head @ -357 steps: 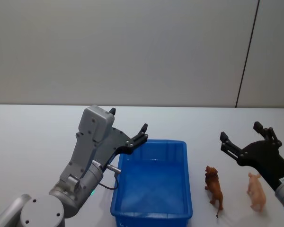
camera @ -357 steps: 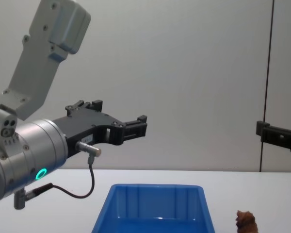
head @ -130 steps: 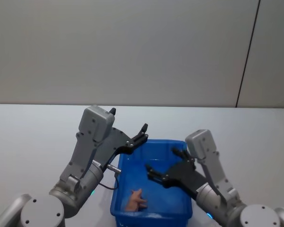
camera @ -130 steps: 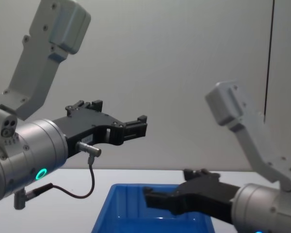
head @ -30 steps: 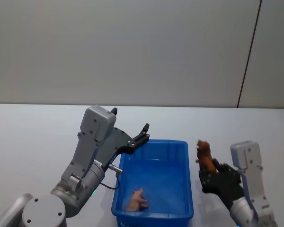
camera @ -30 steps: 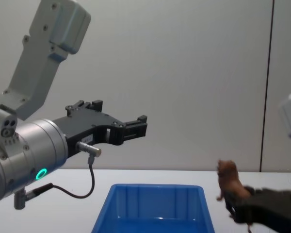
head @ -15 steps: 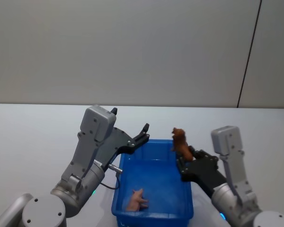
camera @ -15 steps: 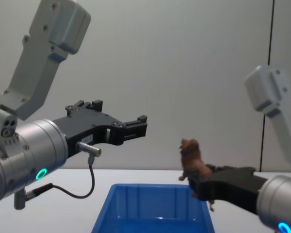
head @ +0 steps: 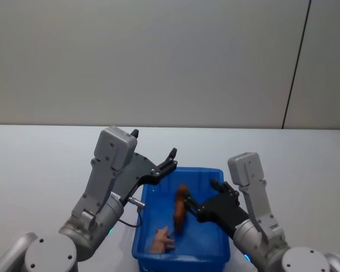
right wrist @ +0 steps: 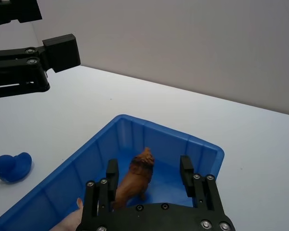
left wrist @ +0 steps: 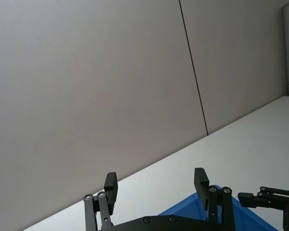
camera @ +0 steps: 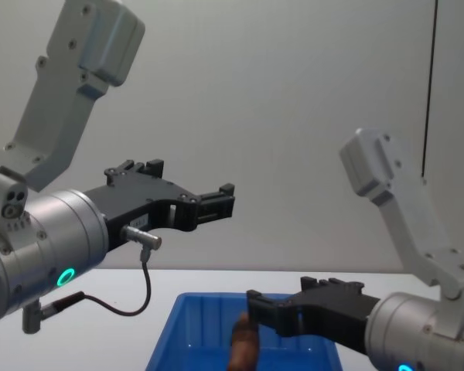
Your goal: Pick up the two dolls from the table and place them into the box.
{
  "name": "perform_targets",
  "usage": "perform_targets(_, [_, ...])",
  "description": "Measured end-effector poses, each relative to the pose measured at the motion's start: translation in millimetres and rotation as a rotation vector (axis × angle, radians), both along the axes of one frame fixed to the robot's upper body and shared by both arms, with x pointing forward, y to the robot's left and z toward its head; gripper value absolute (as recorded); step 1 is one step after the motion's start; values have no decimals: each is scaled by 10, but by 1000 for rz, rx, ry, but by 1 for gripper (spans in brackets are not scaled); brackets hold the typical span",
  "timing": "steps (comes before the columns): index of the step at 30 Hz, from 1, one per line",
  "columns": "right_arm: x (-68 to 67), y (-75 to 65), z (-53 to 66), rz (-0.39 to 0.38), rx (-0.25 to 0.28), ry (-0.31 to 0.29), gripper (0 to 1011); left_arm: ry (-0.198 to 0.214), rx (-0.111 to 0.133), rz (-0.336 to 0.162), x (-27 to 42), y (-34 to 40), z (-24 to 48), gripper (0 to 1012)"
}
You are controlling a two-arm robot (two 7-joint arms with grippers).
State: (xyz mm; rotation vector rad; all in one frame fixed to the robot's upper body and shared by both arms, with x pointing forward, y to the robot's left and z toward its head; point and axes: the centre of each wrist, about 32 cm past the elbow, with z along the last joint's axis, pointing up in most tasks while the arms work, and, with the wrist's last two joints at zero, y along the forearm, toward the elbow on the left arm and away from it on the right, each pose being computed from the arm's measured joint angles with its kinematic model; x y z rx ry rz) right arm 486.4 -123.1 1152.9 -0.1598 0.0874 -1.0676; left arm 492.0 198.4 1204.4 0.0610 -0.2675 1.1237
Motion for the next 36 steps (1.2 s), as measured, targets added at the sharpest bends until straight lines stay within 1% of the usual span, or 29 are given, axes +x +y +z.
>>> perform_targets(1, [1, 2, -2, 0, -1, -1, 762, 0, 0, 0, 0, 0, 0, 1001])
perform_targets(3, [4, 7, -4, 1, -2, -6, 798, 0, 0, 0, 0, 0, 0, 1001])
perform_targets(4, [3, 11, -5, -1, -2, -14, 850, 0, 0, 0, 0, 0, 0, 1001])
perform_targets(6, [3, 12, -5, -6, -3, -23, 891, 0, 0, 0, 0, 0, 0, 1001])
perform_targets(8, [-10, 9, -4, -18, -5, -39, 953, 0, 0, 0, 0, 0, 0, 1001])
perform_targets(11, [-38, -8, 6, -39, -7, -63, 1001, 0, 0, 0, 0, 0, 0, 1001])
perform_targets(16, [-96, -58, 24, -86, -9, -97, 1001, 0, 0, 0, 0, 0, 0, 1001])
perform_targets(18, [-144, -104, 34, -119, -11, -113, 1001, 0, 0, 0, 0, 0, 0, 1001])
perform_targets(19, [-144, -104, 34, -119, -11, -113, 1001, 0, 0, 0, 0, 0, 0, 1001])
perform_targets(23, [-233, -197, 41, -175, -12, -130, 1001, 0, 0, 0, 0, 0, 0, 1001])
perform_targets(30, [-368, -353, 35, -248, -11, -135, 1001, 0, 0, 0, 0, 0, 0, 1001])
perform_targets(36, [-453, -445, 24, -289, -11, -132, 1001, 0, 0, 0, 0, 0, 0, 1001])
